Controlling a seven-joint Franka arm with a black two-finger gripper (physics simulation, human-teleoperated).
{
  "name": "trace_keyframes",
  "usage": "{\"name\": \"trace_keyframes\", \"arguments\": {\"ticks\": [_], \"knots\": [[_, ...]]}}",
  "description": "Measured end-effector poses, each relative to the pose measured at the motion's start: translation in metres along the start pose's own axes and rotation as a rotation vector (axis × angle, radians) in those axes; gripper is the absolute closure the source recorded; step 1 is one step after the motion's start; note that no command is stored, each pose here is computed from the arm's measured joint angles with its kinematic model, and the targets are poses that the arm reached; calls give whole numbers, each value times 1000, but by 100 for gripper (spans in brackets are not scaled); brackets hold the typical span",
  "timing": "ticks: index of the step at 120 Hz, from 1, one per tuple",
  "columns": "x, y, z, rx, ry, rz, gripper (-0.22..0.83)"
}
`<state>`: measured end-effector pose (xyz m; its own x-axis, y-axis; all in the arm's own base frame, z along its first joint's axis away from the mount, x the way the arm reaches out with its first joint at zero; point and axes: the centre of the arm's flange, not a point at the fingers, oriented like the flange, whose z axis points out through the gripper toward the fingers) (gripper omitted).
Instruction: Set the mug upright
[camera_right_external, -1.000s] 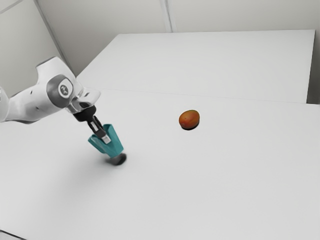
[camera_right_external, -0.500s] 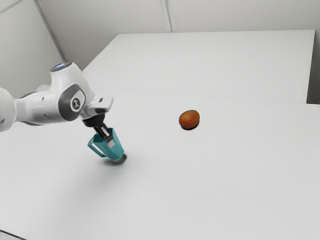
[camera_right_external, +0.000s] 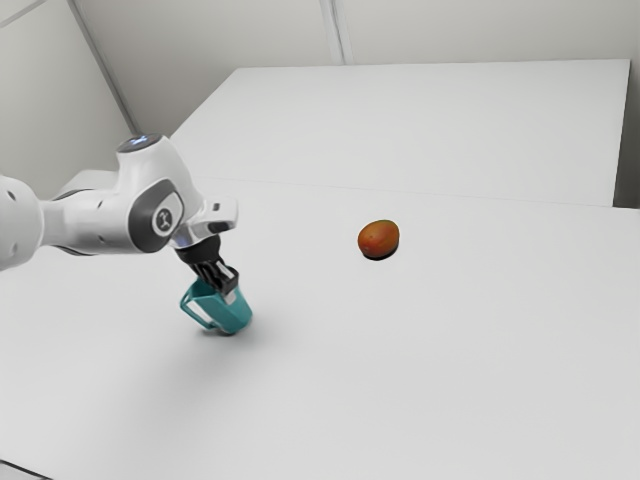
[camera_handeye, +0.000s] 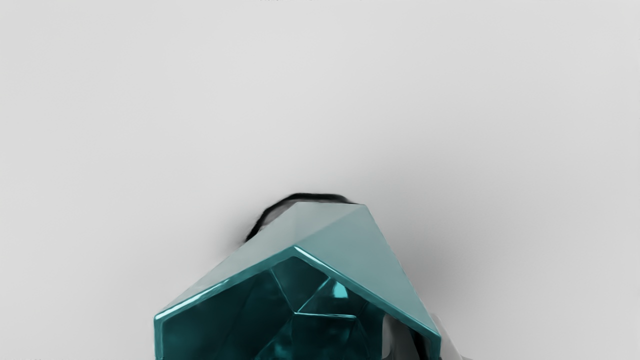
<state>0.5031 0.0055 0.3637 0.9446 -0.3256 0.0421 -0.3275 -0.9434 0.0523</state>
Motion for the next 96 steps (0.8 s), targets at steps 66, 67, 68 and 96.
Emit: {"name": "trace_keyframes", "arguments": {"ticks": [66, 67, 68, 96], "knots": [[-4, 11, -32, 59, 40, -103, 6], [-4, 11, -34, 62, 42, -103, 6], [-4, 12, -36, 64, 44, -103, 6], [16, 22, -103, 94, 93, -106, 2]]}}
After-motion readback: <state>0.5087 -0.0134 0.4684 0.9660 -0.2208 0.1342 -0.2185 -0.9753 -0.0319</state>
